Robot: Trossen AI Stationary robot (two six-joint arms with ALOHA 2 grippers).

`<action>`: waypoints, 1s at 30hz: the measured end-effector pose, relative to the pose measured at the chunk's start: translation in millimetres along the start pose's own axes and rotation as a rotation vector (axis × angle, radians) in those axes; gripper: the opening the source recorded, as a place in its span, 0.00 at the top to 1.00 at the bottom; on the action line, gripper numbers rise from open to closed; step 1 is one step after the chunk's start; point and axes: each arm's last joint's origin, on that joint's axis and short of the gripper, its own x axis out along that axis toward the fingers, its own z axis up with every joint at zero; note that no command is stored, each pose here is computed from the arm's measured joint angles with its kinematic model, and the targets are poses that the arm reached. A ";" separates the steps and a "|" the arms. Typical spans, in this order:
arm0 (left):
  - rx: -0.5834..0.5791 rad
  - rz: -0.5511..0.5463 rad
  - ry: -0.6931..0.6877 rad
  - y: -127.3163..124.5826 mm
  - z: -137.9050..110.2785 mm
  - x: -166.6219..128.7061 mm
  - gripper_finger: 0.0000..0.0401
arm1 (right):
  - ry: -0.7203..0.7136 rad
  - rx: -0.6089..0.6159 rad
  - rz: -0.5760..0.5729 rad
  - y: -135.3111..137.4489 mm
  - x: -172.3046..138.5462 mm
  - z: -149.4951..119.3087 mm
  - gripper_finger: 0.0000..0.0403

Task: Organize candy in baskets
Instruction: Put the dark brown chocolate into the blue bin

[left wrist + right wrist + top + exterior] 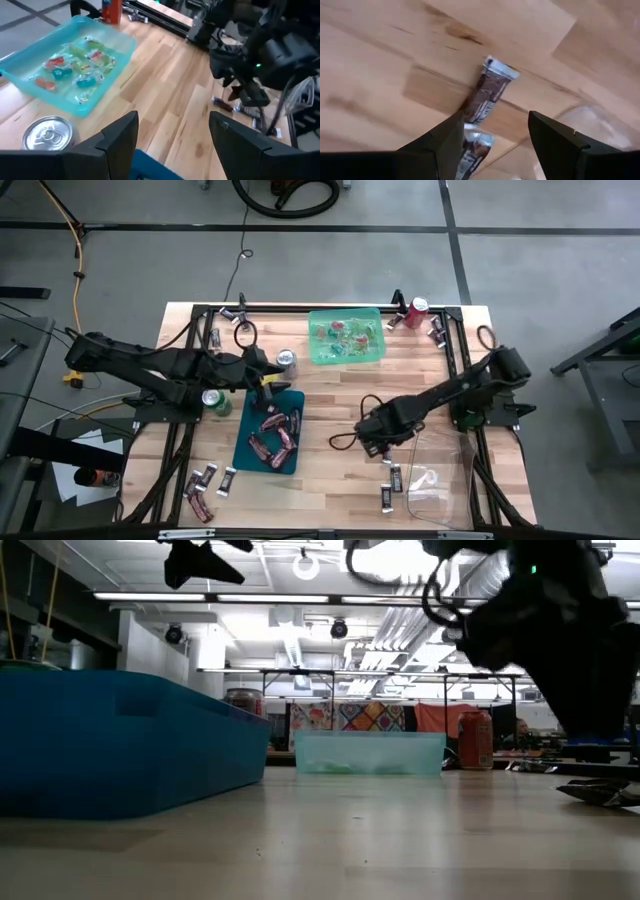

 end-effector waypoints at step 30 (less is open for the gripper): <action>-0.003 0.000 0.030 7.6 4.9 0.9 0.43 | -0.267 -0.126 -0.114 20.8 16.0 18.7 0.96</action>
